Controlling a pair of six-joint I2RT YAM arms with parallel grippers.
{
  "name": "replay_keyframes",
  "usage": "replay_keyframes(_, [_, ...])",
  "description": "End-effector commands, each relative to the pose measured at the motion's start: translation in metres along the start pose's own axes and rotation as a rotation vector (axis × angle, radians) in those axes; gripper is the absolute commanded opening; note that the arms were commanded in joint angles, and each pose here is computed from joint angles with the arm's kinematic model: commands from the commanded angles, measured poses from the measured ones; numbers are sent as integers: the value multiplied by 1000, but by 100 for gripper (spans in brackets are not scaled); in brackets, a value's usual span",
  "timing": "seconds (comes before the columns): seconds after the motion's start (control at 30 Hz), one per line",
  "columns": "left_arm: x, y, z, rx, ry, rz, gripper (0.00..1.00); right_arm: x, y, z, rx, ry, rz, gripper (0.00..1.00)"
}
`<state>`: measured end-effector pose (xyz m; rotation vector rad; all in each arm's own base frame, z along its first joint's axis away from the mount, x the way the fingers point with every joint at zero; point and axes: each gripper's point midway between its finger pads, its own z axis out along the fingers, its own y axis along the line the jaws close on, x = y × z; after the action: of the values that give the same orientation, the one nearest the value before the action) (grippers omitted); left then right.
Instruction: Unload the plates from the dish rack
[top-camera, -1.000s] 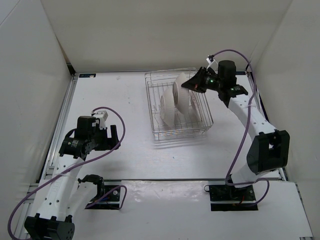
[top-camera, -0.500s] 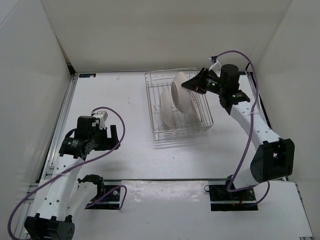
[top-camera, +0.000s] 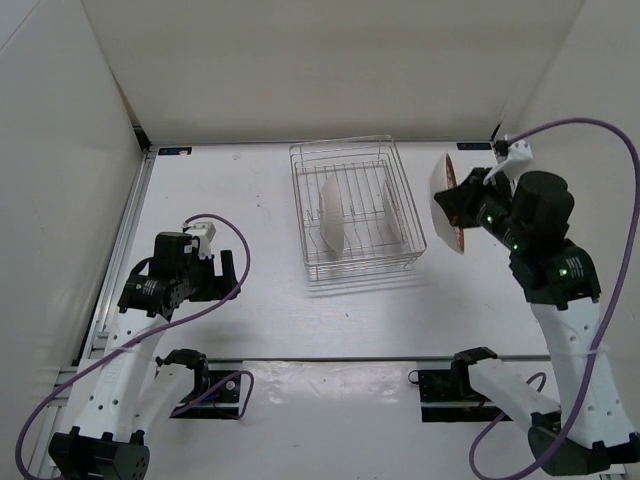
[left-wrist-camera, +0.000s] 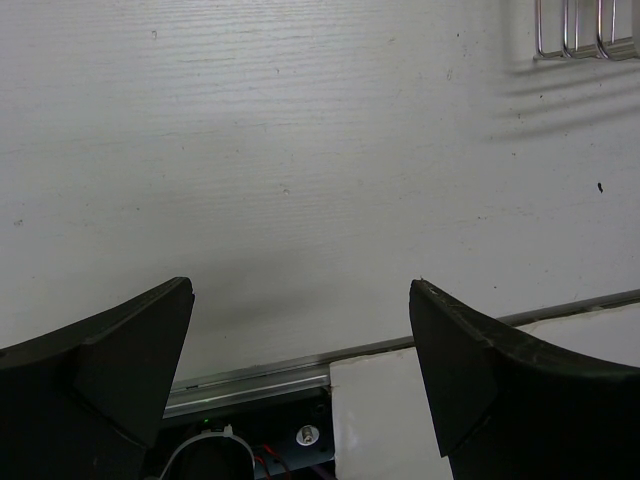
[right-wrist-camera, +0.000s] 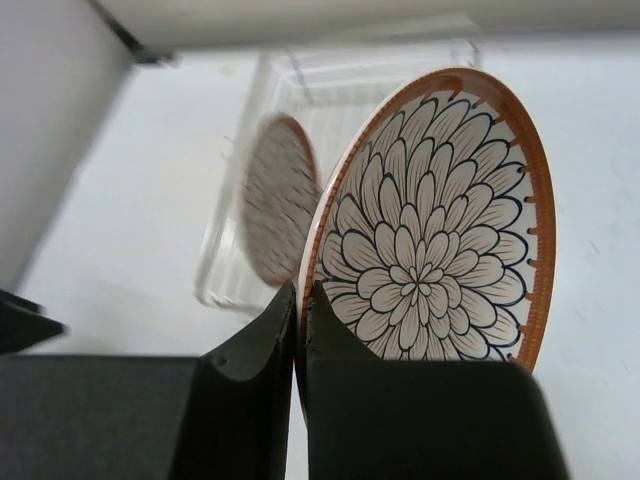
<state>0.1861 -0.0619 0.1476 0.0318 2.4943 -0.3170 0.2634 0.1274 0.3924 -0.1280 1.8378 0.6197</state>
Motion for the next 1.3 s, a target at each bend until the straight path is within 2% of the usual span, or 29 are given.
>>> replay_keyframes(0.0, [-11,-3,-7,8,-35,9,100,46,-49,-5,196,109,-84,0])
replay_keyframes(0.13, [-10,-4,-6,13,-25,8,100,89,-95,-12,403,200,-87,0])
replay_keyframes(0.17, [-9,-4,-6,12,-24,4,100,111,-106,-10,441,253,-82,0])
replay_keyframes(0.33, [-9,-5,-4,15,-17,6,100,150,-147,-17,648,297,-43,0])
replay_keyframes(0.37, [-9,-4,-4,15,-16,4,100,146,-149,-14,654,268,-45,0])
replay_keyframes(0.47, [-9,-5,-3,20,-11,4,100,152,-163,-12,721,288,-55,0])
replay_keyframes(0.63, [-9,-6,-2,25,-4,1,100,173,-191,5,846,423,-102,0])
replay_keyframes(0.8, [-8,-6,-2,26,-5,4,100,187,-201,29,851,432,-88,0])
replay_keyframes(0.97, [-7,-7,-2,31,-2,5,100,198,-210,42,888,518,-96,0])
replay_keyframes(1.0, [-8,-7,-3,33,-6,5,100,202,-209,44,876,533,-90,1])
replay_keyframes(1.07, [-7,-7,-3,31,-5,4,100,205,-204,46,843,536,-77,15])
replay_keyframes(1.1, [-8,-8,-3,34,-7,6,100,211,-200,48,815,548,-66,35])
replay_keyframes(1.27, [-9,-8,-3,34,-9,4,100,212,-192,49,756,533,-40,40])
